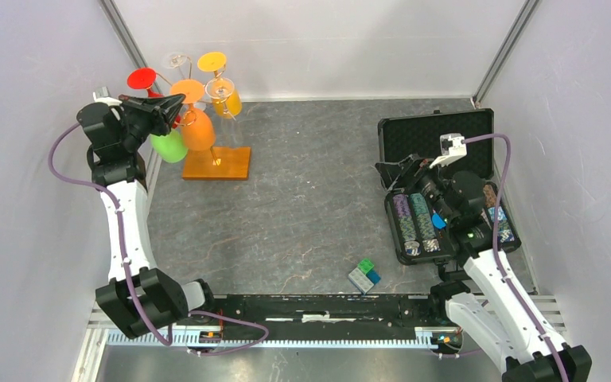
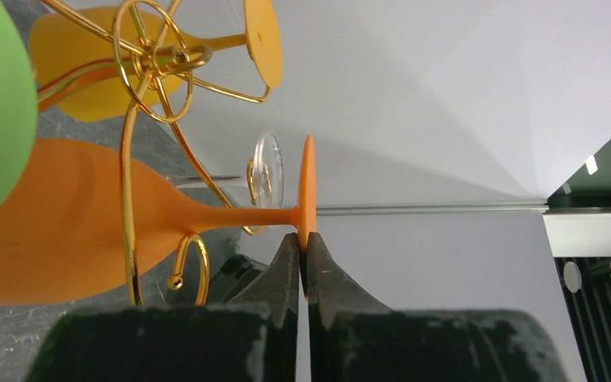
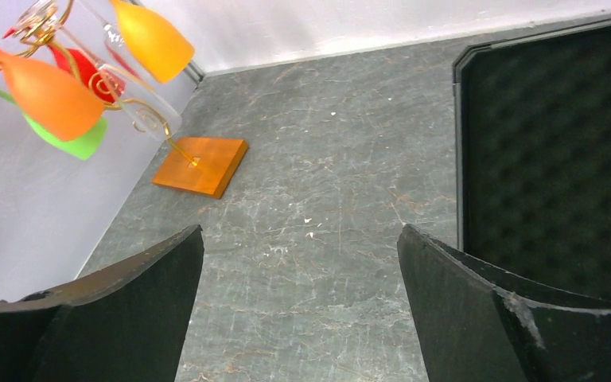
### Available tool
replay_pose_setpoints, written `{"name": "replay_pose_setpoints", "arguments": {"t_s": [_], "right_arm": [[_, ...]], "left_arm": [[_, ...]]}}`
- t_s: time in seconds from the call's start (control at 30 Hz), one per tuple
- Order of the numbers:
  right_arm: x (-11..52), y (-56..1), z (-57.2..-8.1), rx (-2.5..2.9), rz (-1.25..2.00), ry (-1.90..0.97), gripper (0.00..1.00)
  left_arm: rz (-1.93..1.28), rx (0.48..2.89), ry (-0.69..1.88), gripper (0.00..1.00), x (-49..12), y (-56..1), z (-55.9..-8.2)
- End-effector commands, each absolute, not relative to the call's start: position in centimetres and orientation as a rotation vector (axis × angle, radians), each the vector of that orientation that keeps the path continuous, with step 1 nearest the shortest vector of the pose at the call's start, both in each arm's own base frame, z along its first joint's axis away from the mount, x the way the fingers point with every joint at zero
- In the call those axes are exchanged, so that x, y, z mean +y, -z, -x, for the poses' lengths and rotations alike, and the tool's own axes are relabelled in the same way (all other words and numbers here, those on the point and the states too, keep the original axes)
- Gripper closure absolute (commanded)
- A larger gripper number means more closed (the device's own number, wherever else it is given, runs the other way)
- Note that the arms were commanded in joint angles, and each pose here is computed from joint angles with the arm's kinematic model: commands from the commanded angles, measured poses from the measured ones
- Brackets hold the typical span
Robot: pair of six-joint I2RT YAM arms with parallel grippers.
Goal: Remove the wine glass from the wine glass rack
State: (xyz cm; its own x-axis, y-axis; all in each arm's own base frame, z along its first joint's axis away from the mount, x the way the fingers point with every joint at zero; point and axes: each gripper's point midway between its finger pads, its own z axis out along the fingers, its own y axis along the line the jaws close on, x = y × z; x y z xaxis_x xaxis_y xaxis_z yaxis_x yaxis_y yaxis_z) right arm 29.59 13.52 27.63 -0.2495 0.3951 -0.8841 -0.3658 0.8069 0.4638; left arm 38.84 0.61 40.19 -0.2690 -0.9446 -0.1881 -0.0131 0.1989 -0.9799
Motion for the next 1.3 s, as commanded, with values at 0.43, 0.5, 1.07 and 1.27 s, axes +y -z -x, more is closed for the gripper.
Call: {"name": "replay_pose_setpoints", "arguments": {"t_s": [0.43, 0.5, 1.07, 1.27], "right_arm": [[16.9, -31.6, -26.3, 1.459, 0.163, -0.982, 0.02], [17.5, -32.2, -25.7, 1.427, 0.162, -1.053, 0.02], [27.2, -37.9, -19.5, 1.185, 0.216, -1.602, 0.02], [30.7, -40.2, -19.5, 1.111, 0.230, -1.680, 0.02]], "left_arm": [[0.563, 1.506, 1.635, 0.98, -9.3, -46.5, -33.8], [0.560, 1.497, 1.673, 0.98, -10.6, -46.8, -32.2], [0.569, 1.349, 1.982, 0.98, -15.0, -50.1, -21.4], [0.536, 1.293, 2.025, 0.98, -14.7, -51.7, -19.2]]}}
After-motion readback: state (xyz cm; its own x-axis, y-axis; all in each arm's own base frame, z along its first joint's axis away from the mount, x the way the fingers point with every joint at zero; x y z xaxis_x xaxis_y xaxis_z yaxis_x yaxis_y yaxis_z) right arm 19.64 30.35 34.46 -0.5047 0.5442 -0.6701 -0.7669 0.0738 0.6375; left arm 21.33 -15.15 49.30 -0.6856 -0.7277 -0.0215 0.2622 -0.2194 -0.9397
